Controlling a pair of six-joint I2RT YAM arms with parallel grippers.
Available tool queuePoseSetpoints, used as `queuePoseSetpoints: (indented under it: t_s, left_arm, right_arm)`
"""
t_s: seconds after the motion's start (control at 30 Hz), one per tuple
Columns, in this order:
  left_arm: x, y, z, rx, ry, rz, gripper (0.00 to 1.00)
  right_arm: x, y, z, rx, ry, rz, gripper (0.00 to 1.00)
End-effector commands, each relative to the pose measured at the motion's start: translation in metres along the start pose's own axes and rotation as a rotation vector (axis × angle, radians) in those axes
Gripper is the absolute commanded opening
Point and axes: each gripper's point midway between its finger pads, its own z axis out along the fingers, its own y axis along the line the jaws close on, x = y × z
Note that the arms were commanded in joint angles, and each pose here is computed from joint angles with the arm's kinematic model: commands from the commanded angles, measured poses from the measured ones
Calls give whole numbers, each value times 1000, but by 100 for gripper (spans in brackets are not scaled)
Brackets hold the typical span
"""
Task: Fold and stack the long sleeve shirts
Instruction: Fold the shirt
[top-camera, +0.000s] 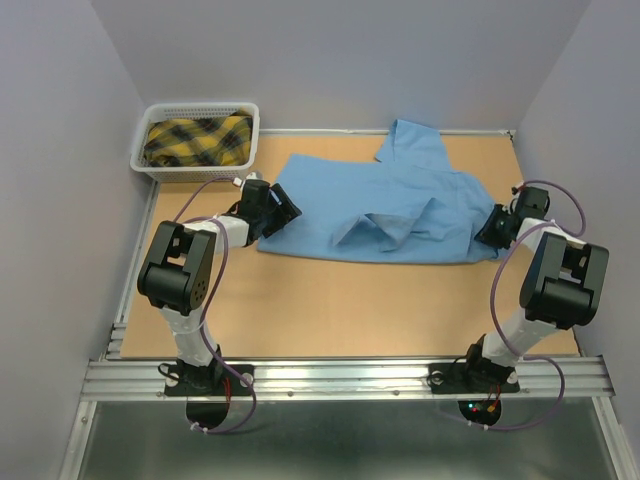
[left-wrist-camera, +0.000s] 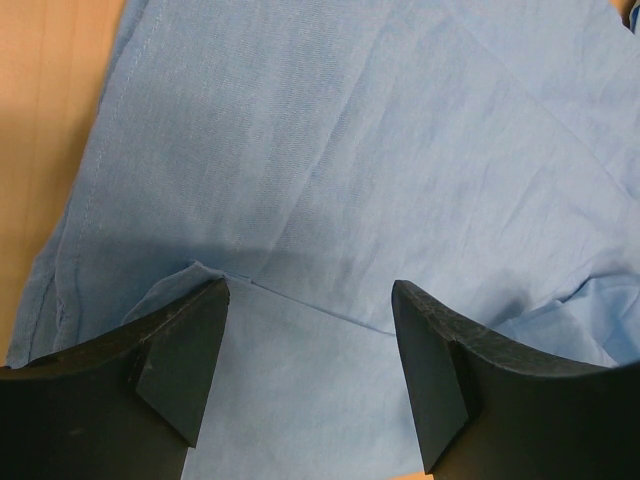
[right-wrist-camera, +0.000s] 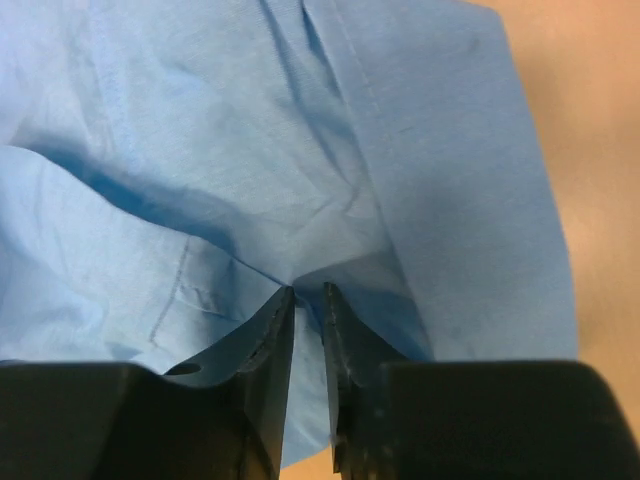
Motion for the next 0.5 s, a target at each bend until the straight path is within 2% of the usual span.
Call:
queuePoseSetpoints:
  t_s: [0.0, 0.1, 0.3, 0.47]
  left_arm:
    - [25, 48, -5, -155, 73, -9, 79]
    - [27, 51, -5, -162, 76, -13, 79]
    - [28, 54, -6, -170, 74, -20, 79]
    - [30, 61, -7, -187, 70, -37, 79]
  right_arm:
    - [-4, -21, -3, 77, -44, 14, 14]
    - [-7, -25, -5, 94, -55, 22, 1]
    - [-19, -25, -10, 103, -87, 21, 1]
    - [-34, -51, -21, 225, -146, 74, 1]
